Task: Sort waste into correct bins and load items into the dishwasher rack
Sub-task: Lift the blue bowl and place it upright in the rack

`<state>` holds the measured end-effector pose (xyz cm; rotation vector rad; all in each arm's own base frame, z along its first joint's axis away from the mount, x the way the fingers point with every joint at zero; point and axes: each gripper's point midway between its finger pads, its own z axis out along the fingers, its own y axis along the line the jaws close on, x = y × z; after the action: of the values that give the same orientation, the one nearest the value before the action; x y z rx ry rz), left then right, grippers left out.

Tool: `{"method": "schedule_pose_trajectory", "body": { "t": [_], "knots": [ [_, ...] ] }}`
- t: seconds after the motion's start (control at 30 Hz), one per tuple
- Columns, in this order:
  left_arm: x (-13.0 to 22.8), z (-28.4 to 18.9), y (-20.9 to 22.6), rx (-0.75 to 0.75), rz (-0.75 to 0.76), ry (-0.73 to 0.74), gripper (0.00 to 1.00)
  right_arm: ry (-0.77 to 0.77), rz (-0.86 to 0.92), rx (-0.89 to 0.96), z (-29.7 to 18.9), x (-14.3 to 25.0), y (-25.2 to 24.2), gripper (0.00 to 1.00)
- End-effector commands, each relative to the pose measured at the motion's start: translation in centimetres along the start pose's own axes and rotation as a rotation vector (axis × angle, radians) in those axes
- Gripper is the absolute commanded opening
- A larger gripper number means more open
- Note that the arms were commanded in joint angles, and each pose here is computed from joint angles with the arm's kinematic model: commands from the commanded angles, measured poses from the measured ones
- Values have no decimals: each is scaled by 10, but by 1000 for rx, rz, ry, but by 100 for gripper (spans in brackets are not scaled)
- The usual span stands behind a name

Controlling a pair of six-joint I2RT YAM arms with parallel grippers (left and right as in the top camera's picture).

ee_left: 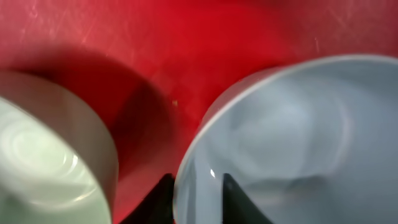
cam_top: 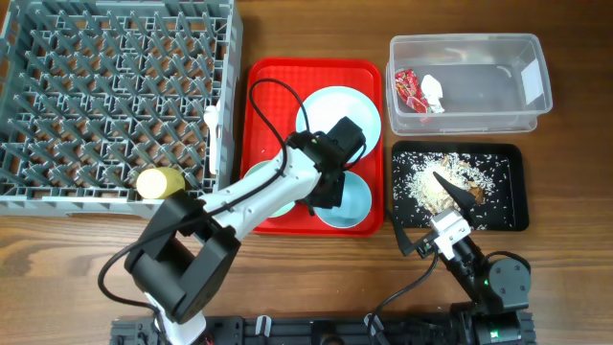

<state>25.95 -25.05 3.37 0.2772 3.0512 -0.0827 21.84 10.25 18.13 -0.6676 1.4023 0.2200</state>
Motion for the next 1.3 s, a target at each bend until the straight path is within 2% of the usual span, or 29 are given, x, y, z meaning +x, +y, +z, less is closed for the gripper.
{"method": "schedule_pose_trajectory", "body": {
  "t": [0.0, 0.03, 0.17, 0.33, 0.43, 0.5, 0.6, 0.77, 0.93, 1.1, 1.27],
  "knots": [
    [-4, 7, 2, -16, -12, -15, 11, -17, -8, -15, 0, -3, 3, 100],
    [-4, 7, 2, -16, -11, -15, 5, -17, -8, -15, 0, -3, 3, 100],
    [-6, -6, 7, -30, -9, -17, 4, -17, -8, -15, 0, -3, 3, 100],
    [-29, -90, 17, -15, 1, -138, 4, -17, -9, -15, 0, -3, 3, 100],
    [-42, -146, 45, -69, -24, -272, 4, -17, -9, -15, 0, -3, 3, 100],
    [-47, -174, 77, -177, -66, -364, 4, -17, -8, -15, 0, -3, 3, 100],
    [-45, -226, 156, -527, -146, -518, 4, -17, -9, -15, 0, -3, 3, 100],
    [-50, -273, 228, -944, -267, -651, 4, -17, -9, -15, 0, -3, 3, 100],
    [-75, -281, 273, -1214, -442, -782, 4, -17, -8, -15, 0, -3, 3, 100],
    [-100, -229, 313, -1304, -444, -626, 4, -17, -8, -15, 0, -3, 3, 100],
    [-116, -182, 315, -1317, -393, -550, 4, -17, -8, -15, 0, -3, 3, 100]
  ]
}}
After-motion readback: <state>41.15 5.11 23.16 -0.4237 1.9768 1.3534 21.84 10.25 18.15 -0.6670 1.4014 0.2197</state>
